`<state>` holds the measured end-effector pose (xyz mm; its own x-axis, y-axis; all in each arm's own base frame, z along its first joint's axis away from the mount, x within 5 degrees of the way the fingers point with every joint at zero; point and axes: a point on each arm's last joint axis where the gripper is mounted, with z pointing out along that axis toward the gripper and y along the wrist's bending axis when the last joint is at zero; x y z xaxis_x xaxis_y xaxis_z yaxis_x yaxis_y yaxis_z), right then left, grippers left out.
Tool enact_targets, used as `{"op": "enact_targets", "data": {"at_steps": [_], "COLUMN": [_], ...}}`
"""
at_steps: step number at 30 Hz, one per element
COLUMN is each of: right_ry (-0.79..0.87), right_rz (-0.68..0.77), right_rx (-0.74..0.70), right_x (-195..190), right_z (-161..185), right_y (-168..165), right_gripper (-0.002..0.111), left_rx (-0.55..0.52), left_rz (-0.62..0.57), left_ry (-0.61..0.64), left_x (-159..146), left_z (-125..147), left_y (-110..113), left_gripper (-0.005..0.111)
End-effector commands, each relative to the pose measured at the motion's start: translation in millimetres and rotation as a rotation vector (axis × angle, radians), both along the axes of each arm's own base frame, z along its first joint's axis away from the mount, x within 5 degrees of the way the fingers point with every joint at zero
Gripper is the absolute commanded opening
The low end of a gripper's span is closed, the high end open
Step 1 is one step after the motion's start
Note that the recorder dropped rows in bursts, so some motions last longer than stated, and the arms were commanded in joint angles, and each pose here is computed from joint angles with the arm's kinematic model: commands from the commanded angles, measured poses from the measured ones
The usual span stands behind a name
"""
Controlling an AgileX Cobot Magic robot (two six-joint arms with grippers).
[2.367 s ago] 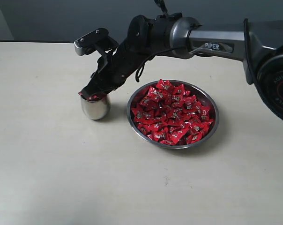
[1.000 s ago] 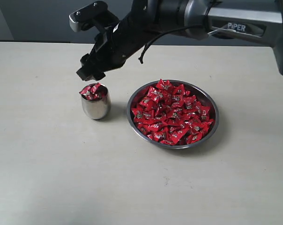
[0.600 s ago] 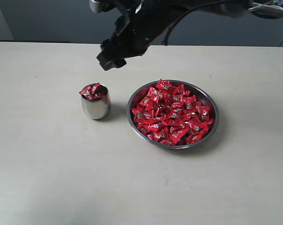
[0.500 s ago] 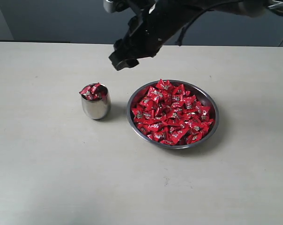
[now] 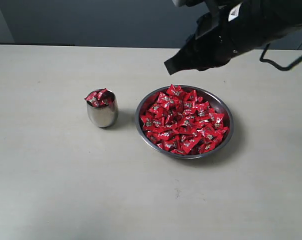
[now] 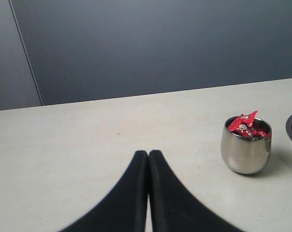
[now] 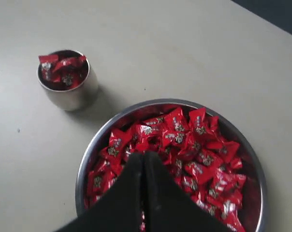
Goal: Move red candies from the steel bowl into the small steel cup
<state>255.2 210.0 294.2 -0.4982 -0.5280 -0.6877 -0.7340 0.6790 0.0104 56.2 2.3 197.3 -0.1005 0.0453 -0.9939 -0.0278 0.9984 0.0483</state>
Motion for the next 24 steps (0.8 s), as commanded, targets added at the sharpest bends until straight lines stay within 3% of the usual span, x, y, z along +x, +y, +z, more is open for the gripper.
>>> {"op": "enact_targets", "data": {"at_steps": [1,4,7,16,24], "right_ry": [0.014,0.134,0.144,0.039,-0.181], "right_rz": [-0.032,-0.027,-0.033,-0.027,-0.061], "right_rx": [0.0,-0.023,0.003,-0.028,0.071], "right_x": [-25,-39,-39,-34,-34], "right_z": [2,2,3,7,25], "right_y": [-23,-28,-27,-29,-40], "right_gripper": [-0.001,-0.001,-0.001,-0.001,-0.001], "left_rx": [0.0,0.0,0.0,0.0,0.0], "left_rz": [-0.003,-0.003,-0.003,-0.003,-0.003], "left_ry": [-0.006,-0.006,-0.006,-0.006,-0.006], "left_x": [0,0,0,0,0], "left_z": [-1,-1,-1,-1,-1], "left_y": [0,0,0,0,0], "left_gripper": [0.0,0.0,0.0,0.0,0.0]}}
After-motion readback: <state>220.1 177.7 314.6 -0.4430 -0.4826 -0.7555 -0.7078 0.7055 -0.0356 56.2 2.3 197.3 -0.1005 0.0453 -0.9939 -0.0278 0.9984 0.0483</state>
